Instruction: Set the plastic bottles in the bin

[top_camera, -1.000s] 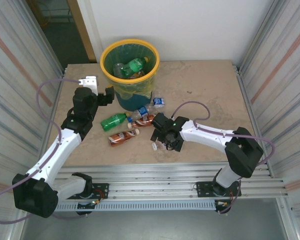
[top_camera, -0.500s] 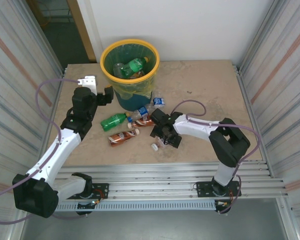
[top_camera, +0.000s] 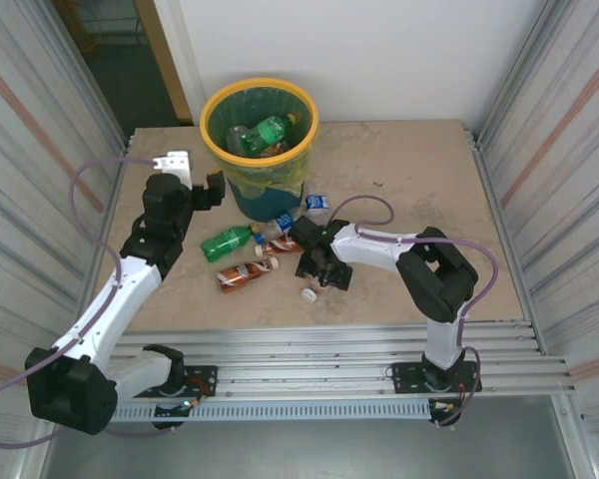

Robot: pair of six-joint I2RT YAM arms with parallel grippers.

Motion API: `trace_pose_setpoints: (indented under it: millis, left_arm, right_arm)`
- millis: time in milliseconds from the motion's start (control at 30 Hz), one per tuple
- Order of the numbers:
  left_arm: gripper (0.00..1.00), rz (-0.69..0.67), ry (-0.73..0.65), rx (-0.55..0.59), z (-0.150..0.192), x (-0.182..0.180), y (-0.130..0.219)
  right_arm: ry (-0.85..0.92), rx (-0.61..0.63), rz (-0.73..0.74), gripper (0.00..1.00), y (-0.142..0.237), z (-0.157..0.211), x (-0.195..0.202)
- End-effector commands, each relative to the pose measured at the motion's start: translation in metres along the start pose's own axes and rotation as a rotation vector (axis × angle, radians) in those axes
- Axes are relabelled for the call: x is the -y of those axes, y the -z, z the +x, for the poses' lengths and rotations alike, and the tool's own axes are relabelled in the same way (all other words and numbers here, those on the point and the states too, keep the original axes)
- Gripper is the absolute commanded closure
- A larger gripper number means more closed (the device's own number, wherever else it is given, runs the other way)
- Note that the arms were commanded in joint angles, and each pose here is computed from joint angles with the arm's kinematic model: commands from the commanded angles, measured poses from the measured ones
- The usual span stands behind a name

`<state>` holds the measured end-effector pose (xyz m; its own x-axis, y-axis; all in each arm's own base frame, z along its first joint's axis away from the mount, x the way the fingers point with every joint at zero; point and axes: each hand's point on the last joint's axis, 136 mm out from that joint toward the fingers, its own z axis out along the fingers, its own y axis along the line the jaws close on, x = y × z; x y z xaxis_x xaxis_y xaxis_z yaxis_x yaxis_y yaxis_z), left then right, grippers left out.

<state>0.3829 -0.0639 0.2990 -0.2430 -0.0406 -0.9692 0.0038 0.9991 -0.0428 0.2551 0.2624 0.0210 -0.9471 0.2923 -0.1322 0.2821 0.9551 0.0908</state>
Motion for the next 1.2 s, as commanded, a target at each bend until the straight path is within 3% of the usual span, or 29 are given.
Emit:
trace_pose_setpoints:
  millis: [0,233,500,700,967,1167]
  left_arm:
    - [0.01,0.002,0.042,0.047,-0.014,-0.003,0.005]
    - [0.01,0.023,0.084,0.073,-0.024,-0.002,0.012]
    - [0.02,0.153,0.104,0.129,-0.05,0.016,0.034]
    - [0.02,0.376,0.111,0.135,-0.072,0.052,0.055]
    - [0.03,0.775,0.132,0.101,-0.096,0.12,0.089]
    - [0.04,0.958,0.042,0.03,-0.09,0.174,0.106]
  right_arm:
    - [0.039,0.013,0.036,0.23,0.003,0.001,0.01]
    - [0.12,0.119,-0.01,0.34,0.032,-0.019,0.004]
    - [0.231,0.331,-0.092,0.36,0.09,-0.048,0.0]
    - [0.349,0.558,-0.26,0.37,0.152,-0.066,-0.015]
    - [0.495,0.882,-0.498,0.37,0.24,-0.074,-0.037]
    - [0.611,1.004,-0.571,0.37,0.279,-0.071,-0.053]
